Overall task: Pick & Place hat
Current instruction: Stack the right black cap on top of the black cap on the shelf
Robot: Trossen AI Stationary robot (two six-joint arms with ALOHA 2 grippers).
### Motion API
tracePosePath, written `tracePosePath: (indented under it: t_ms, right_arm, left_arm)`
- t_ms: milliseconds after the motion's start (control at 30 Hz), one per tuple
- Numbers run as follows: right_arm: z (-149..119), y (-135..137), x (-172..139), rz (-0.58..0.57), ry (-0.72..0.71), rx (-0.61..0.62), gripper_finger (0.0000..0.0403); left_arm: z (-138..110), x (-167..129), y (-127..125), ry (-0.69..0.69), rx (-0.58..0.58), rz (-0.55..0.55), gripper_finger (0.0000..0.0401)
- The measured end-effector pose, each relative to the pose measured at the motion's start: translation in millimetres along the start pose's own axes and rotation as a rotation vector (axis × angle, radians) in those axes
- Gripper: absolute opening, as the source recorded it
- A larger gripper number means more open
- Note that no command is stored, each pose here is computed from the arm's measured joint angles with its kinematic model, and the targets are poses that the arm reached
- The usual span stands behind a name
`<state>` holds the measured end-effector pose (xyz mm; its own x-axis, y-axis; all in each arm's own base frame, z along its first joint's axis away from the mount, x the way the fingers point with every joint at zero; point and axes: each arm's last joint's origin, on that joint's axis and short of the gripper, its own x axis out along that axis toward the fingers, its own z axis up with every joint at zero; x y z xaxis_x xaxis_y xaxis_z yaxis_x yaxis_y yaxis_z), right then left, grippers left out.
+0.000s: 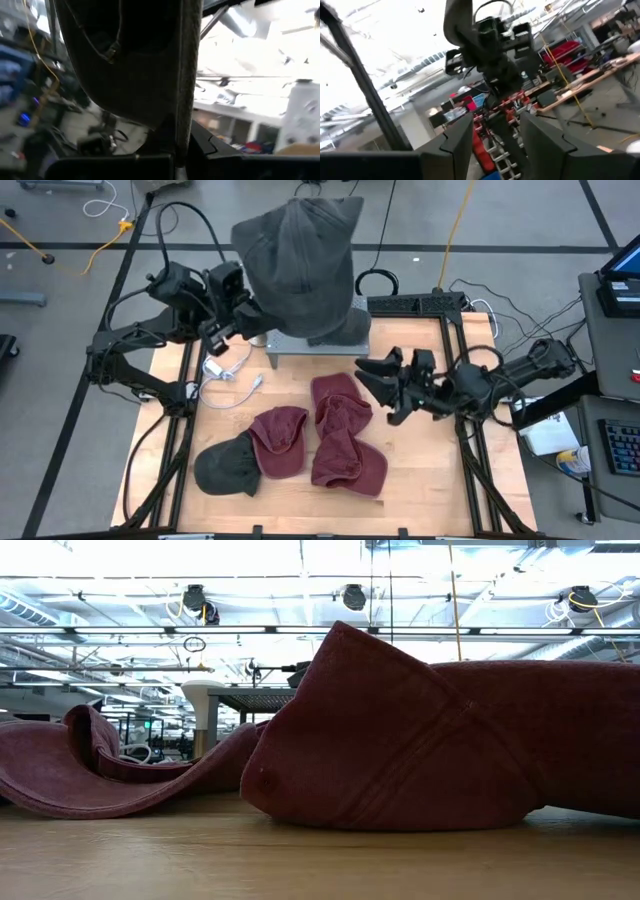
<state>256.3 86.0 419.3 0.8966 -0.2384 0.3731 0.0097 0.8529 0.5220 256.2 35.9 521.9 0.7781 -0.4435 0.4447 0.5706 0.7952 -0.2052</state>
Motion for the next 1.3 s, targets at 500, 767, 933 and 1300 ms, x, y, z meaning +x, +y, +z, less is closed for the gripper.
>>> tracePosePath:
  t_ms: [500,767,933,1300]
  right_arm:
    - [21,-30,21,0.189,-0.044,0.007,0.0157]
    - [35,-50,30,0.33,-0.039,0.019,0.0157]
    - [40,-52,31,0.426,-0.029,0.009,0.0157]
    - [40,-50,30,0.48,-0.003,0.053,0.0129]
  left_arm:
    - [-32,26,-18,0.047,0.551,0.228,0.0008]
    - [-61,45,-14,0.098,0.53,0.301,0.0008]
    - [-76,55,-5,0.108,0.5,0.358,0.0008]
    - [-89,62,3,0.112,0.463,0.406,0.0008]
